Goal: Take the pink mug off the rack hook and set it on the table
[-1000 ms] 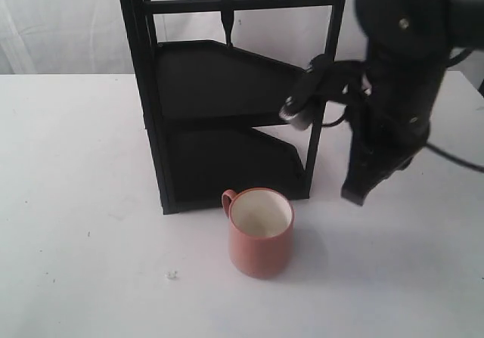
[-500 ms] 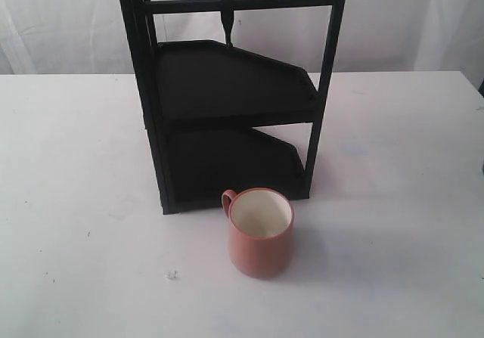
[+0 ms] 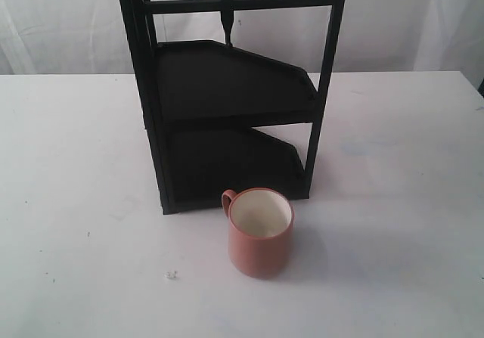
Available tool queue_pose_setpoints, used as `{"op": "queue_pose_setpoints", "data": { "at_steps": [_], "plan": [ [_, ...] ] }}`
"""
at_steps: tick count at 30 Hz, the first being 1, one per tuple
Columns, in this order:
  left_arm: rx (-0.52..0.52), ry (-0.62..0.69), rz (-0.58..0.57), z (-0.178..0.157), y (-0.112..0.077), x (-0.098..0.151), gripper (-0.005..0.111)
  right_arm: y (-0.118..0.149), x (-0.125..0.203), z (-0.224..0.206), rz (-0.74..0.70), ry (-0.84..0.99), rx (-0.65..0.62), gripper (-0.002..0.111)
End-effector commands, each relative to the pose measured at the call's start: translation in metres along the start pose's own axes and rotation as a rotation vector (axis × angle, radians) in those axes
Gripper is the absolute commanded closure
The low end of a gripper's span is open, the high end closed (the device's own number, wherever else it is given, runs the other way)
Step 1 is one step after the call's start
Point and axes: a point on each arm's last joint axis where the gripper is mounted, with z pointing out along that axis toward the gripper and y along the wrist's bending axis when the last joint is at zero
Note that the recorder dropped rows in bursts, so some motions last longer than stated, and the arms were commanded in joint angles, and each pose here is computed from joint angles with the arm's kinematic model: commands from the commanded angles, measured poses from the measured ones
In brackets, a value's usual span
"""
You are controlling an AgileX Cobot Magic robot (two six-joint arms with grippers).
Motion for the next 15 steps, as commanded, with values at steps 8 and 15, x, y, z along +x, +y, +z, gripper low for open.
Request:
{"op": "queue_pose_setpoints", "data": {
  "at_steps": [8,15],
  "plan": [
    [0.007,-0.005,0.002,-0.0002,-0.0004,-0.0003,0.107,-0.0124,0.0145,-0.0319,0.027,-0.130,-0.062,0.108],
    [0.007,-0.003,0.002,-0.0002,-0.0004,-0.0001,0.107,-0.0129,0.0149,-0.0318,0.028,-0.125,-0.056,0.108]
  ]
}}
